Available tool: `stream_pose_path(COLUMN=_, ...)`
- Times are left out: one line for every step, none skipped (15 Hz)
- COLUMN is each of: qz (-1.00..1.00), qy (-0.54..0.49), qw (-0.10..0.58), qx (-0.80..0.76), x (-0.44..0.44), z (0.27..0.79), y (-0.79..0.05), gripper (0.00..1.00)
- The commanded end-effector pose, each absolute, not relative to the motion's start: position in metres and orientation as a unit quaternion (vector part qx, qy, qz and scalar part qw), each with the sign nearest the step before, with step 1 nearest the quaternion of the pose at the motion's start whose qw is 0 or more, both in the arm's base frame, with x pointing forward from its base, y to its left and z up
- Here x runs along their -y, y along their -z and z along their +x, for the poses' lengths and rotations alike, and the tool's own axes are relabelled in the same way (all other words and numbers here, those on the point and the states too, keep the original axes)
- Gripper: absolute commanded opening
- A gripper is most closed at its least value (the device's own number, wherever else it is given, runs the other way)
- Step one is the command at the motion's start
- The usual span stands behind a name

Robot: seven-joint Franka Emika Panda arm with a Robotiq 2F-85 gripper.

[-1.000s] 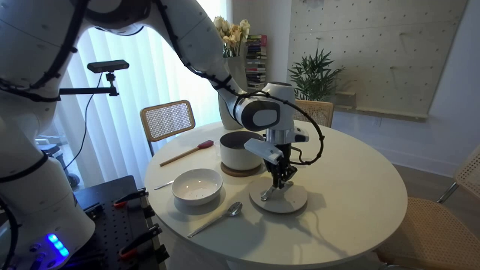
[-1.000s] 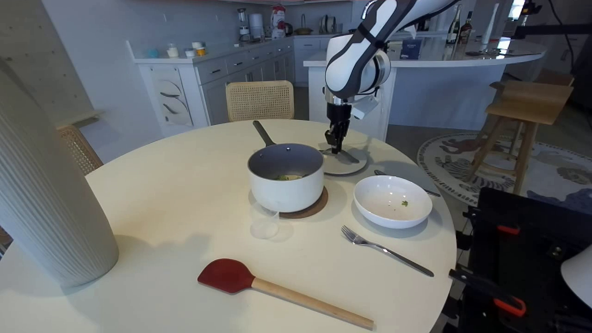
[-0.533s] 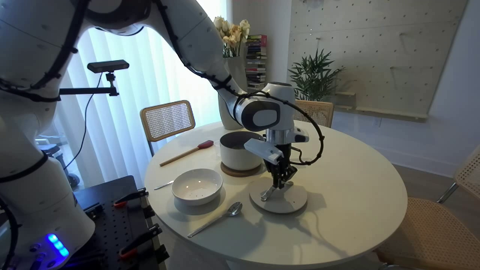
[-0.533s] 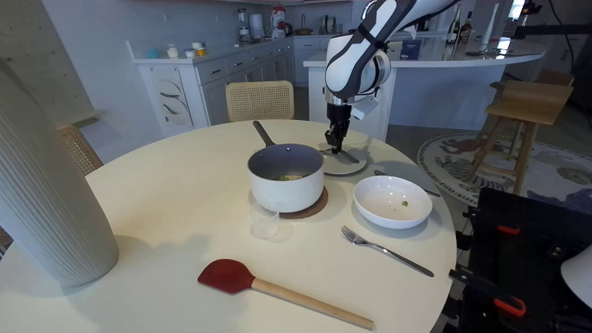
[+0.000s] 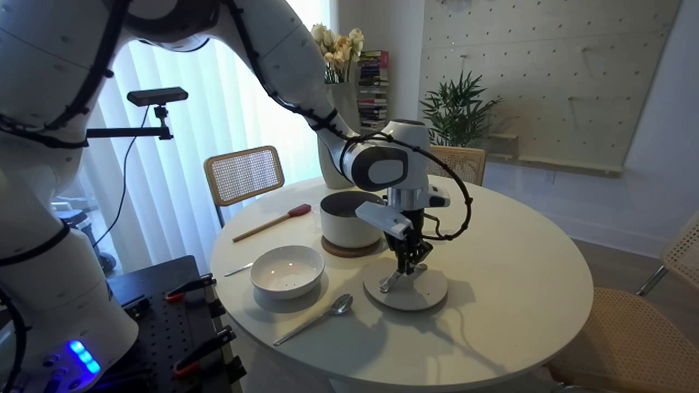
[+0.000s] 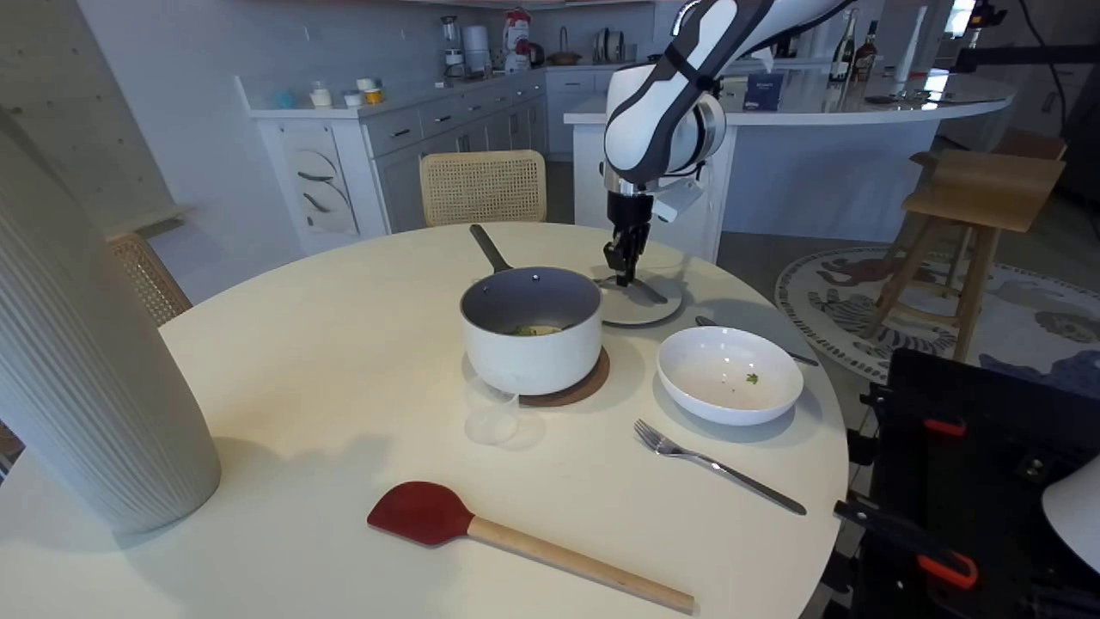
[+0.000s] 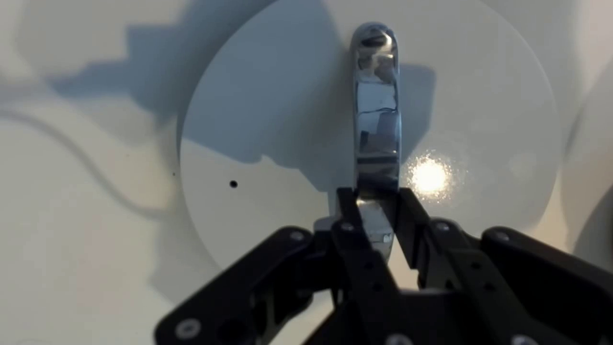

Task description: Put the white lid on top of the white pot

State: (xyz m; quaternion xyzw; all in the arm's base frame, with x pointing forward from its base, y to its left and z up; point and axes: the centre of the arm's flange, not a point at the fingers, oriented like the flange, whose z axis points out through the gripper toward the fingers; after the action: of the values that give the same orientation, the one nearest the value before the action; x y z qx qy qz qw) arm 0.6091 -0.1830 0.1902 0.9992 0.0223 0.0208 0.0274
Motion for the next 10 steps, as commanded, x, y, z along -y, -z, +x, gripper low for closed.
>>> stream_pose_path(qz=0.999, qy=-0.014, qw=0.030, qx=-0.030, x=0.1854, z=0.6139, y=-0.1945, gripper=0.06)
stream_pose_path(qz=0.999, qy=-0.013, qw=0.031, qx=-0.030, x=0.1855, z=0.6137, y=-0.1940, gripper=0.49)
stream_pose_path(qz=0.999, qy=-0.013, qw=0.031, qx=-0.030, x=0.1857, z=0.6135, y=-0.1936, gripper=0.51)
stream_pose_path(qz=0.999, qy=-0.013, qw=0.031, qx=-0.030, x=0.1860, z=0.6135, y=-0.1931, gripper=0.12)
stream_pose_path(qz=0.999, qy=-0.012, qw=0.031, qx=-0.030, x=0.1861, z=0.6135, y=-0.1927, gripper=0.12)
stream_pose_path(qz=0.999, qy=-0.011, qw=0.031, qx=-0.029, x=0.1863, z=0.6134, y=-0.1924, gripper=0.59)
stream_pose_path(qz=0.999, qy=-0.011, qw=0.031, qx=-0.030, x=0.1865, z=0.6133, y=-0.1921, gripper=0.55)
stream_pose_path(qz=0.999, qy=-0.011, qw=0.031, qx=-0.029, x=0.1864, z=0.6131, y=-0.1920, gripper=0.09)
stream_pose_path(qz=0.999, qy=-0.011, qw=0.032, qx=-0.030, x=0.1863, z=0.6131, y=-0.1916, gripper=0.11)
stream_pose_path(qz=0.999, qy=-0.010, qw=0.033, qx=-0.031, x=0.1863, z=0.6128, y=-0.1911, gripper=0.09)
